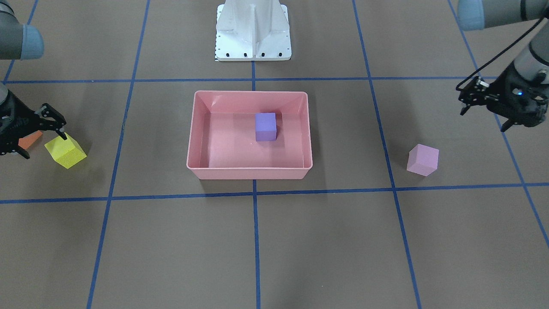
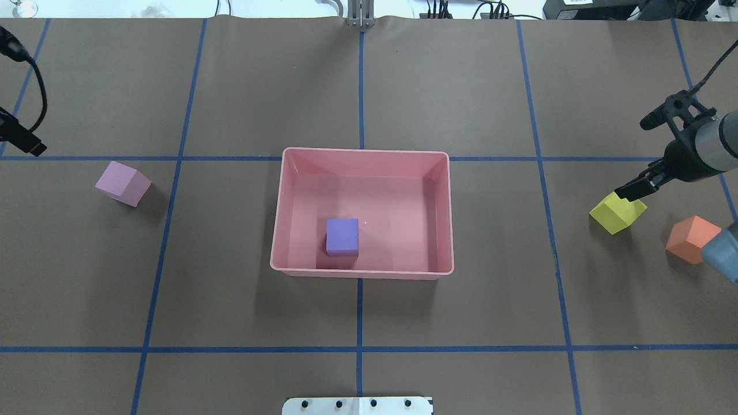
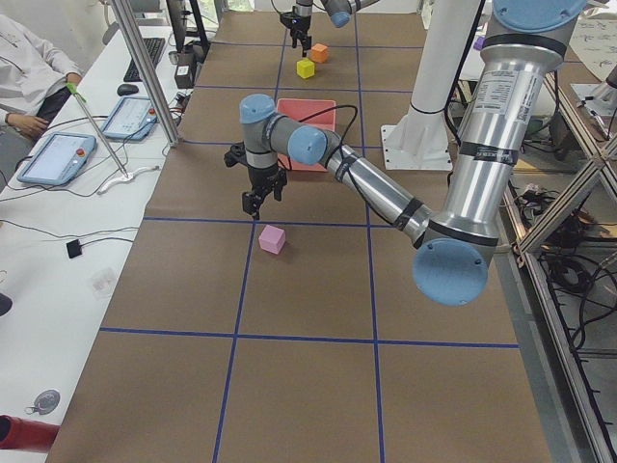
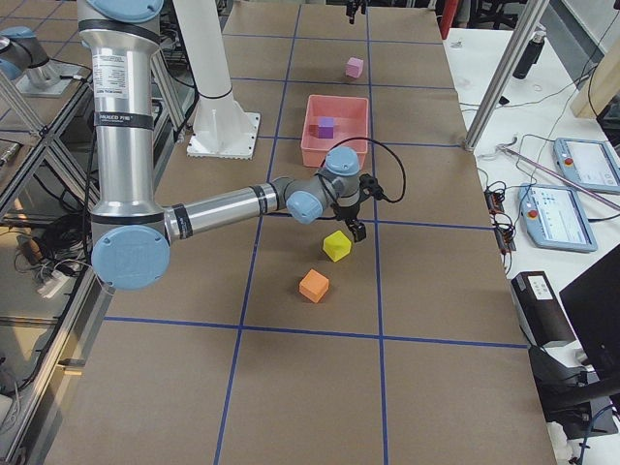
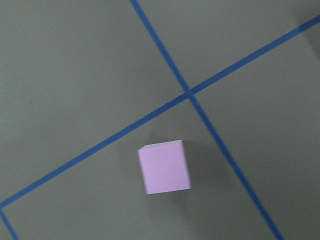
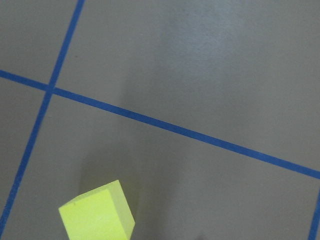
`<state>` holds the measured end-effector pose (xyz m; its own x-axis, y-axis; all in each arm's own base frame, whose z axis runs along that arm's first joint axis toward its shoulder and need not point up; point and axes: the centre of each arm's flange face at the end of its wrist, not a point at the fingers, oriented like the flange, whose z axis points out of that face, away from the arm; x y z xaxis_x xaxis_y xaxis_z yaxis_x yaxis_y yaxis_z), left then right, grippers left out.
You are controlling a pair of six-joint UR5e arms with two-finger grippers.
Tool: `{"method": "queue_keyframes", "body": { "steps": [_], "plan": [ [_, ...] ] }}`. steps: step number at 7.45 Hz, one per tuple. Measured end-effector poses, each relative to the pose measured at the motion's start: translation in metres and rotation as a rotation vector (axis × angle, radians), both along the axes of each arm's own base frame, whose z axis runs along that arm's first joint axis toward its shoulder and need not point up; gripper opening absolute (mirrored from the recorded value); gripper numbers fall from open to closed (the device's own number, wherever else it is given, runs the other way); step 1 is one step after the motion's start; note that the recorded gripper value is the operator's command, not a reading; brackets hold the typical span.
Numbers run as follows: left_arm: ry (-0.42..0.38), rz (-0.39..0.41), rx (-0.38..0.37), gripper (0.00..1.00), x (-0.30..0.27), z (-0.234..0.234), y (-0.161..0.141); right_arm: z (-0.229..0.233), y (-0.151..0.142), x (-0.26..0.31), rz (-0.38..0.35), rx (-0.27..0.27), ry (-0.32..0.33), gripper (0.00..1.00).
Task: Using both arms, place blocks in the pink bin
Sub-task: 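Lower the right gripper onto the yellow cube and close it while the left gripper withdraws, then carry the yellow cube with the right gripper into the pink bin and release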
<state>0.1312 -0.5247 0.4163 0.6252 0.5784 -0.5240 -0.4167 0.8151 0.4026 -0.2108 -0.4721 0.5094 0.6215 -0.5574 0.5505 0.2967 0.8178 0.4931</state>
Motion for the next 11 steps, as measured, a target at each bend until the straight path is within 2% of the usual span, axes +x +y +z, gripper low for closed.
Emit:
{"method": "queue_keyframes", "body": {
  "steps": [2,4,5,6,9,10,11],
  "plan": [
    [0.026,0.019,0.004,1.0,-0.015,0.029,-0.003,0.011,0.007,-0.02,-0.031,-0.012,0.018,1.0],
    [0.029,0.02,0.0,1.0,-0.016,0.035,-0.003,0.03,0.01,-0.031,-0.053,-0.039,0.04,0.99],
    [0.03,0.02,-0.003,1.0,-0.016,0.036,-0.004,0.038,0.01,-0.035,-0.059,-0.053,0.05,0.56],
    [0.03,0.02,-0.003,1.0,-0.016,0.036,-0.004,0.042,0.01,-0.04,-0.065,-0.063,0.053,0.01],
    [0.029,0.02,-0.005,1.0,-0.016,0.037,-0.004,0.029,0.005,-0.05,-0.071,-0.072,0.027,0.0],
    [0.029,0.02,-0.005,1.0,-0.016,0.037,-0.004,0.008,-0.001,-0.055,-0.046,-0.106,-0.017,0.0],
    [0.03,0.011,-0.011,1.0,-0.015,0.036,-0.004,-0.027,-0.009,-0.06,0.017,-0.176,-0.072,0.0]
  ]
}}
